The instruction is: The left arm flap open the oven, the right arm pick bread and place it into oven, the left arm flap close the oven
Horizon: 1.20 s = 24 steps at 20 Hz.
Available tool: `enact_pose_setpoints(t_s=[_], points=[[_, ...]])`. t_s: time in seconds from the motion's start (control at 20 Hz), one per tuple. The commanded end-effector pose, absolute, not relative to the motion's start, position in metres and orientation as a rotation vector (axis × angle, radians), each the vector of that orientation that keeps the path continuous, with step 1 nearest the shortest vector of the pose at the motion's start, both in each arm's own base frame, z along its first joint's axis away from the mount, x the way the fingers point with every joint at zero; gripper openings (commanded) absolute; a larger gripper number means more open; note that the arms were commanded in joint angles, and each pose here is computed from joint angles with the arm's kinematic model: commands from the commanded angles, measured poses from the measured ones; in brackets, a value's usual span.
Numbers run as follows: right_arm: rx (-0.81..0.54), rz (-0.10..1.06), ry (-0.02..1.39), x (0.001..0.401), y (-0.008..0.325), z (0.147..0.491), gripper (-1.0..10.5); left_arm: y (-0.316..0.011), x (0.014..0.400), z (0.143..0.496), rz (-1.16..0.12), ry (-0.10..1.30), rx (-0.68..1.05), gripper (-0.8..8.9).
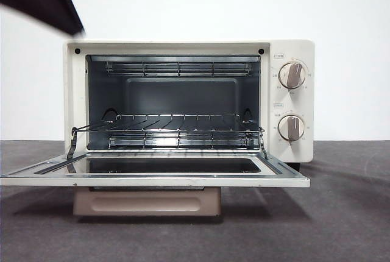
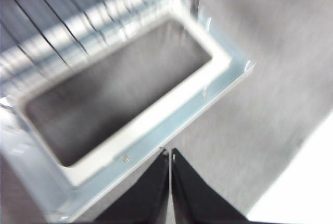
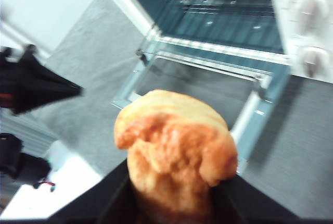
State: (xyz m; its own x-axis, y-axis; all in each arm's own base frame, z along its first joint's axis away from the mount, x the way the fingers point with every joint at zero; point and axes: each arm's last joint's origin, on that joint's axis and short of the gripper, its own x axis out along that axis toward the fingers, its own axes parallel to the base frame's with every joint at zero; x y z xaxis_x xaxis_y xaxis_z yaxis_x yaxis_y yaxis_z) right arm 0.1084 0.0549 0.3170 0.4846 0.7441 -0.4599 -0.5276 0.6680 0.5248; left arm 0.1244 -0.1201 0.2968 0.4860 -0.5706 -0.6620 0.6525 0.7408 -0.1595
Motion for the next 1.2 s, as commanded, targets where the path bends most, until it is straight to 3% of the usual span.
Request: enact_pose_setpoints(t_s=[0.05, 0.3, 0.55, 0.95, 1.2], points=[[0.351, 0.839, 0.757, 0.127, 0.072, 0.315, 1.5, -0.104, 0.109, 0.322, -0.688, 0.672, 0.077, 0.1], [0.379, 0.825, 0.766, 0.166, 0.129, 0.299, 1.5, -0.069, 0.077, 0.354, -0.592, 0.585, 0.077, 0.1], [0.41, 0.757, 0.686, 0.199, 0.174, 0.277, 1.5, -0.043, 0.051, 0.374, -0.571, 0.473, 0.035, 0.1], [0.515, 0.617, 0.634, 0.237, 0.2, 0.242, 1.5, -0.03, 0.037, 0.379, -0.581, 0.404, 0.009, 0.1], [0.501, 0.528, 0.627, 0.248, 0.206, 0.232, 1.5, -0.03, 0.037, 0.379, -0.582, 0.4, 0.01, 0.1]])
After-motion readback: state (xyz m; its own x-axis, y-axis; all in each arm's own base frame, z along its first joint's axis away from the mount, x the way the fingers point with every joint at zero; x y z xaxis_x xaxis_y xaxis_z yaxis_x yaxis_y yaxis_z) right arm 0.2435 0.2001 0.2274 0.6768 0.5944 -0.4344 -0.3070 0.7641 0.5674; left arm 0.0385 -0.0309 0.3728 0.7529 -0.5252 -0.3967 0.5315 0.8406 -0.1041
